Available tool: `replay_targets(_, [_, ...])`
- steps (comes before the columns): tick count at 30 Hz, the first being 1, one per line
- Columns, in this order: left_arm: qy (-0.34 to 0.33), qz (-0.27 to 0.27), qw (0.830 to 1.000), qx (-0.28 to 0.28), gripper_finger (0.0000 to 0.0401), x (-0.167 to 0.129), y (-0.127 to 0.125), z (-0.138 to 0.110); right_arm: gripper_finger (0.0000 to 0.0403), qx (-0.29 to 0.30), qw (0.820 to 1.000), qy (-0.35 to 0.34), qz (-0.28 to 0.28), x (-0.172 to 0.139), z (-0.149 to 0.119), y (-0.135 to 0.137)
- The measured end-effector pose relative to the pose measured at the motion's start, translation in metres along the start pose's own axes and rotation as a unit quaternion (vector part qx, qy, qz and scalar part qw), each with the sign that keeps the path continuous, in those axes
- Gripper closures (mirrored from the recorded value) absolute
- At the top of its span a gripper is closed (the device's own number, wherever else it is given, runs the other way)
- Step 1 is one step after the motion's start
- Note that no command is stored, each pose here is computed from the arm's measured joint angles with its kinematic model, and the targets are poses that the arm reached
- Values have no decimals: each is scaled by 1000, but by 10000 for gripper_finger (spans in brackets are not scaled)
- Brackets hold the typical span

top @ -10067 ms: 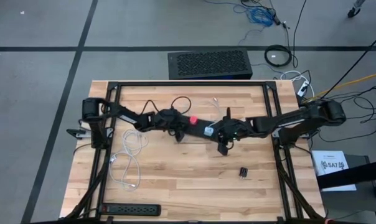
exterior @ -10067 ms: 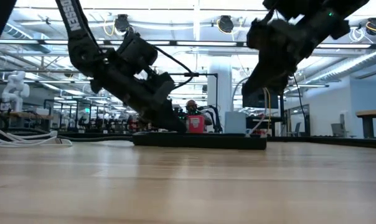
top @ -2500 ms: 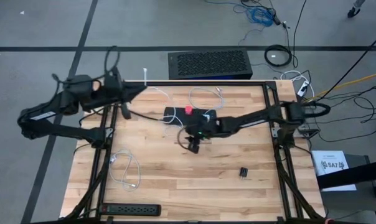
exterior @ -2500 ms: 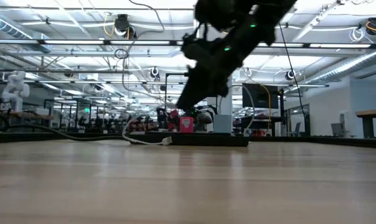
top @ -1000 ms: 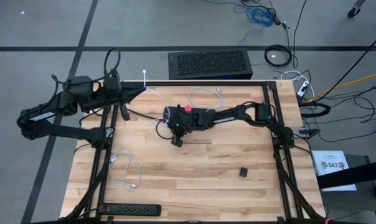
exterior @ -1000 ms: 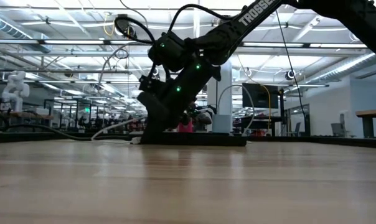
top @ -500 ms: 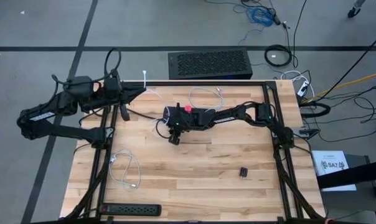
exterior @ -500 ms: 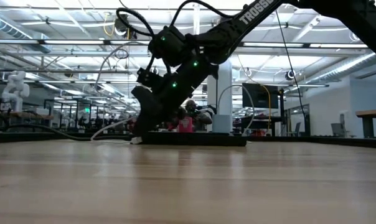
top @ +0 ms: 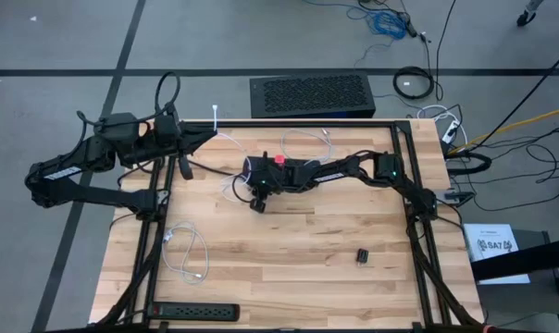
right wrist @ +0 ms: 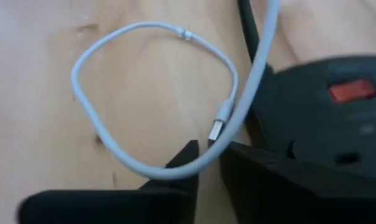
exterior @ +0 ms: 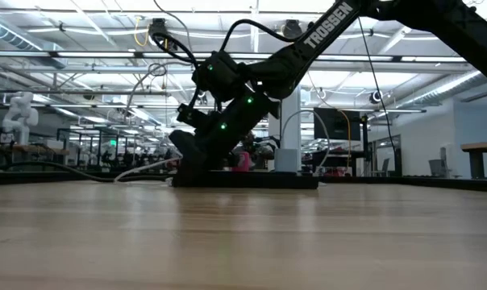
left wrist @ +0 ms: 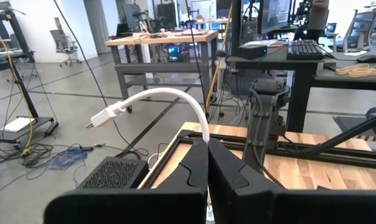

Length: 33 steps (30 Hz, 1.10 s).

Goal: Insert USB
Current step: Insert the white USB cable into the pink charger adapter

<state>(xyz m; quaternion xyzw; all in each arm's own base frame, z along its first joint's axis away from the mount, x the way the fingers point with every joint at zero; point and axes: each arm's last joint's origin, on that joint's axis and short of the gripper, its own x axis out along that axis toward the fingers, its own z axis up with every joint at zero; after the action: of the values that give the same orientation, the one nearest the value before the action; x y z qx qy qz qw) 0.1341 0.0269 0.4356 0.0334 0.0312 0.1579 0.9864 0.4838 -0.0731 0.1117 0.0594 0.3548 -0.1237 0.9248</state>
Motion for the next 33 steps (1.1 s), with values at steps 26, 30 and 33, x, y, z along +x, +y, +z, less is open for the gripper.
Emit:
replay_targets(26, [8, -11, 1000, 0, 401, 0, -1, -2, 274, 16, 999, -50, 7, 15, -1, -7])
replay_targets(30, [8, -10, 1000, 0, 401, 0, -1, -2, 347, 13, 999, -34, 9, 19, -7, -3])
replay_targets(33, [10, -11, 1000, 0, 401, 0, -1, -2, 392, 9, 999, -30, 14, 16, -6, 2])
